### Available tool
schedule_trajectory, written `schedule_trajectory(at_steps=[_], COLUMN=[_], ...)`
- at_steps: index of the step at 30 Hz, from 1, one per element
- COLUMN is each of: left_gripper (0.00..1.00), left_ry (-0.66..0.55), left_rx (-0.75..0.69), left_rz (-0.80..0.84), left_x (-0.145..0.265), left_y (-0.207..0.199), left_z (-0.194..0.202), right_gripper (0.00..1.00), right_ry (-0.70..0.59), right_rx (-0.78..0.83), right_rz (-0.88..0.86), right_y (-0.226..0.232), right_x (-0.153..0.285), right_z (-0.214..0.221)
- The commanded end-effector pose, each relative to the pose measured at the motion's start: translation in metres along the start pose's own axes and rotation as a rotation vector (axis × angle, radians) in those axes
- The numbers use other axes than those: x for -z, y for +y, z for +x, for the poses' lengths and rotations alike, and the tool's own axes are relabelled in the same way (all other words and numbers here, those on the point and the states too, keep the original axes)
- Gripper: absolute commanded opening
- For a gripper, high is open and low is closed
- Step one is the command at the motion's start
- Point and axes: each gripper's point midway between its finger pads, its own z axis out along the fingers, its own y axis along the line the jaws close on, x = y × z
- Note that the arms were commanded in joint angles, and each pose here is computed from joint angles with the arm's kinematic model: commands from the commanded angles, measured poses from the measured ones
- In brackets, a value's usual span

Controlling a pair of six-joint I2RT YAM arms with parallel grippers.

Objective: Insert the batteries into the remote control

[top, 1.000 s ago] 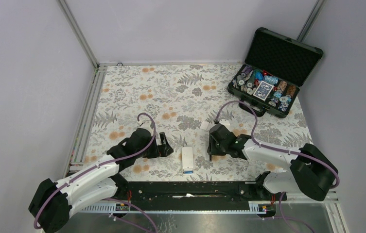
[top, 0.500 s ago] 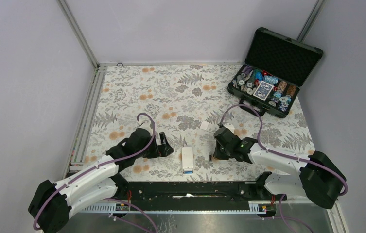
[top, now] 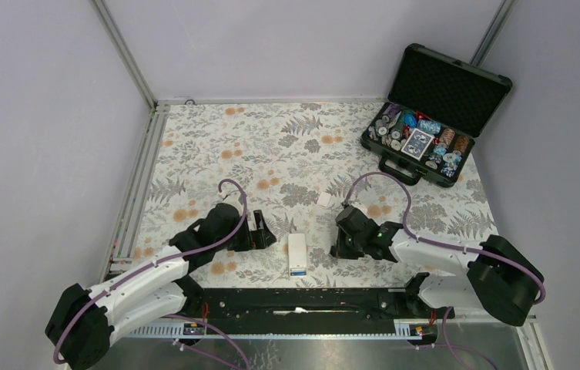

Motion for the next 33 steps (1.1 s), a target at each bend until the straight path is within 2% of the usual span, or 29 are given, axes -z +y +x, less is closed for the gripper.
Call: schedule_trajectory(at_steps=[1, 11, 24, 33], left_gripper=[0.99, 0.99, 0.99, 0.99], left_ry=[-0.033, -0.025, -0.02, -0.014], left_rx=[-0.02, -0.024, -0.033, -0.04], left_rz=[0.04, 0.037, 0.026, 0.019], left_x=[-0.001, -0.001, 0.0, -0.002], left_y=[-0.008, -0.006, -0.005, -0.004], left_z=[-0.009, -0.006, -0.006, -0.006], right_gripper=[0.0, 0.0, 0.0, 0.01], right_ry=[0.016, -0.038, -0.041, -0.109], right_rx=[-0.005, -0.007, 0.02, 0.048], right_rz=[0.023, 0.029, 0.016, 0.097], right_y=[0.0, 0.015, 0.039, 0.033], right_x=[-0.005, -0.013, -0.029, -0.035], right_z=[0.004, -0.018, -0.037, -0.057])
